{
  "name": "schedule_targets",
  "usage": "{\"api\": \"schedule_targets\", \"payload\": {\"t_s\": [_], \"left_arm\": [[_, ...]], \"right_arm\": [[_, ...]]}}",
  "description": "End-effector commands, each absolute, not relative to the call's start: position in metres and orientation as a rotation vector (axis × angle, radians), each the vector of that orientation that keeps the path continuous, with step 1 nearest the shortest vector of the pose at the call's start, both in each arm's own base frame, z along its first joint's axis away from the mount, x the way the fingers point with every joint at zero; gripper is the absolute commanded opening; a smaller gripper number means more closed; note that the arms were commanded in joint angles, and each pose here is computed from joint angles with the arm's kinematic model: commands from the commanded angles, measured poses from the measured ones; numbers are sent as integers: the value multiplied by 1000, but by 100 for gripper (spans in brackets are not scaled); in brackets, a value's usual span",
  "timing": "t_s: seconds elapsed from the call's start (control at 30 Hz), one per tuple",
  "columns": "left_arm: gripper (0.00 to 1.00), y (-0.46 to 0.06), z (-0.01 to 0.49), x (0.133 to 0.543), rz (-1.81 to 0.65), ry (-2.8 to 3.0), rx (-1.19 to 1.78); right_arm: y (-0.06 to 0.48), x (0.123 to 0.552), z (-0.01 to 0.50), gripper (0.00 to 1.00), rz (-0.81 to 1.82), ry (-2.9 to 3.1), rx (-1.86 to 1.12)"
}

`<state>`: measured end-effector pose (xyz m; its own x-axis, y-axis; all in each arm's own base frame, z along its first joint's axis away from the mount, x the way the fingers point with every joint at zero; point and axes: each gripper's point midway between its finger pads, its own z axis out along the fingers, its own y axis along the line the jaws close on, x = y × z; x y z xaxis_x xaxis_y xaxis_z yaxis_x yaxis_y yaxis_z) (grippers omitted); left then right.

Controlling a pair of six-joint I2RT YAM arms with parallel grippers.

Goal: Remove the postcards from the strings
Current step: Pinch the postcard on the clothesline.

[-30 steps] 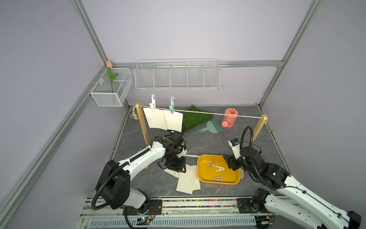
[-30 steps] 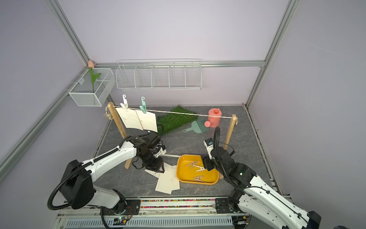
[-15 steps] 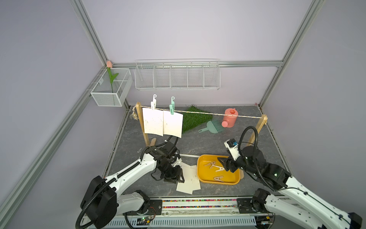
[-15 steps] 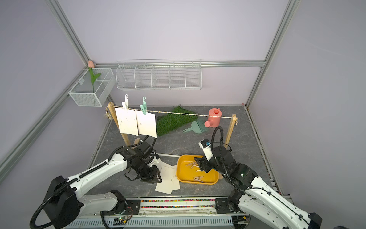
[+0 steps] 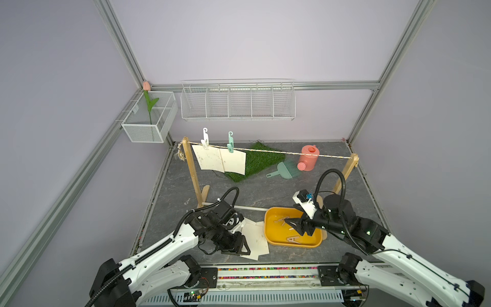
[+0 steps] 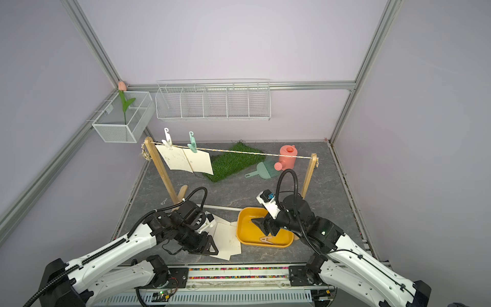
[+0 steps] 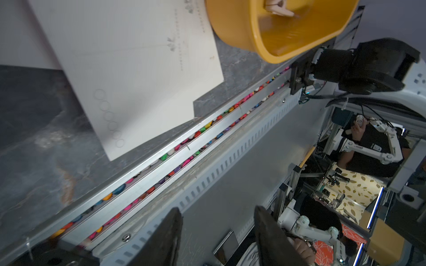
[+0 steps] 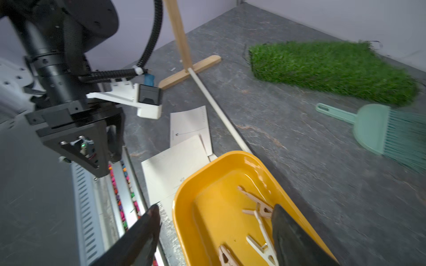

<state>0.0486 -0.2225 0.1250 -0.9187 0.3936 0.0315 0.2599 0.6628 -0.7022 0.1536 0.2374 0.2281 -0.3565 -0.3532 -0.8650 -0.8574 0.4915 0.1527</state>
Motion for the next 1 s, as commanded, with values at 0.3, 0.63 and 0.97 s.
{"api": "schedule_targets", "payload": {"t_s": [0.3, 0.63, 0.97], "left_arm": [[59, -255, 265, 75, 1857, -2856, -1271], [78, -222, 308, 133, 2200, -3341, -956], [78, -188, 288, 172, 2234, -3626, -286]], "right_arm": [[281, 113, 404, 85, 1030, 1358, -1206], [307, 175, 520, 100, 866, 1258, -992], [370, 219, 529, 99, 897, 1357, -1041]]}}
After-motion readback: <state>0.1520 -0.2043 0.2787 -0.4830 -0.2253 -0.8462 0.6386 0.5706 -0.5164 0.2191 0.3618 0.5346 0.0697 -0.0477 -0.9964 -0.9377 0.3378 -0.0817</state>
